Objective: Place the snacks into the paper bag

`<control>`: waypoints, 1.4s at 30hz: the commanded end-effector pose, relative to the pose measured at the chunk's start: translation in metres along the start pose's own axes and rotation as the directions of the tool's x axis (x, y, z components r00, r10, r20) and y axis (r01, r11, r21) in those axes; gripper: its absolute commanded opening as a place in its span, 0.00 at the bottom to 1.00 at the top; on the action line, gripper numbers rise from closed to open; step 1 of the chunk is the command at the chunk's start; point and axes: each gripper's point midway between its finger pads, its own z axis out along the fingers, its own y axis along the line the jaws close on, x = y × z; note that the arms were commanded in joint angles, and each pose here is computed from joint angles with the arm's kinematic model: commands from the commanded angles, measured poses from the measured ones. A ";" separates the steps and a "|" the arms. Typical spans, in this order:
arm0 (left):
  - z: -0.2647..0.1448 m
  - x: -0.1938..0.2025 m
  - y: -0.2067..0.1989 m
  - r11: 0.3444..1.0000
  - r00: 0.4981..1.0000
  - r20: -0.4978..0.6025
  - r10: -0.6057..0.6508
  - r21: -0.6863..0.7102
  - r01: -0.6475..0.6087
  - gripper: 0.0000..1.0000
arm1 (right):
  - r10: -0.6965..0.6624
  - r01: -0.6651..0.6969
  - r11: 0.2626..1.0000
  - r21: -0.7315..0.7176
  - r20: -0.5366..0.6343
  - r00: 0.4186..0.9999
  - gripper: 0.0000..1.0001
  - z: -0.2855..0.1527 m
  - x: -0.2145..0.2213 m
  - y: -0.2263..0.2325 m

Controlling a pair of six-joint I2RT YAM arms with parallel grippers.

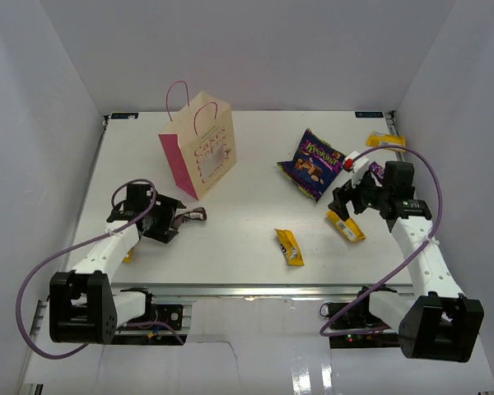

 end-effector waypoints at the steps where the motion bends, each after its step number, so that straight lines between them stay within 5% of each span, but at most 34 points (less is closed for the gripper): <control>1: 0.004 -0.006 -0.016 0.995 0.995 0.007 -0.096 -0.004 0.096 0.90 | -0.042 0.047 0.994 -0.099 0.055 0.998 0.90 0.004 -0.009 0.013; 12: 0.054 -0.013 -0.006 0.963 0.976 0.022 -0.215 -0.162 0.215 0.76 | -0.022 0.027 0.993 -0.114 0.042 0.999 0.90 0.010 -0.001 0.014; 19: 0.053 -0.017 -0.004 0.967 0.982 0.040 -0.183 -0.172 0.187 0.36 | -0.014 0.018 0.993 -0.115 0.031 0.999 0.90 0.010 0.005 0.016; 24: -0.002 -0.043 -0.028 0.995 0.983 0.182 -0.032 -0.089 0.049 0.14 | -0.017 0.020 0.994 -0.111 0.032 0.999 0.90 0.009 0.003 0.014; 29: -0.098 -0.089 -0.102 0.979 0.884 0.450 0.123 0.092 -0.183 0.07 | -0.023 0.027 0.993 -0.113 0.038 0.999 0.90 0.009 -0.003 0.011; 33: -0.177 -0.104 -0.181 0.856 0.745 0.623 0.239 0.227 -0.465 0.05 | -0.034 0.039 0.992 -0.119 0.042 0.999 0.90 0.011 -0.006 0.010; 42: -0.204 -0.092 -0.313 0.577 0.557 0.736 0.385 0.279 -0.768 0.01 | -0.036 0.043 0.991 -0.131 0.058 0.998 0.90 0.012 -0.012 0.008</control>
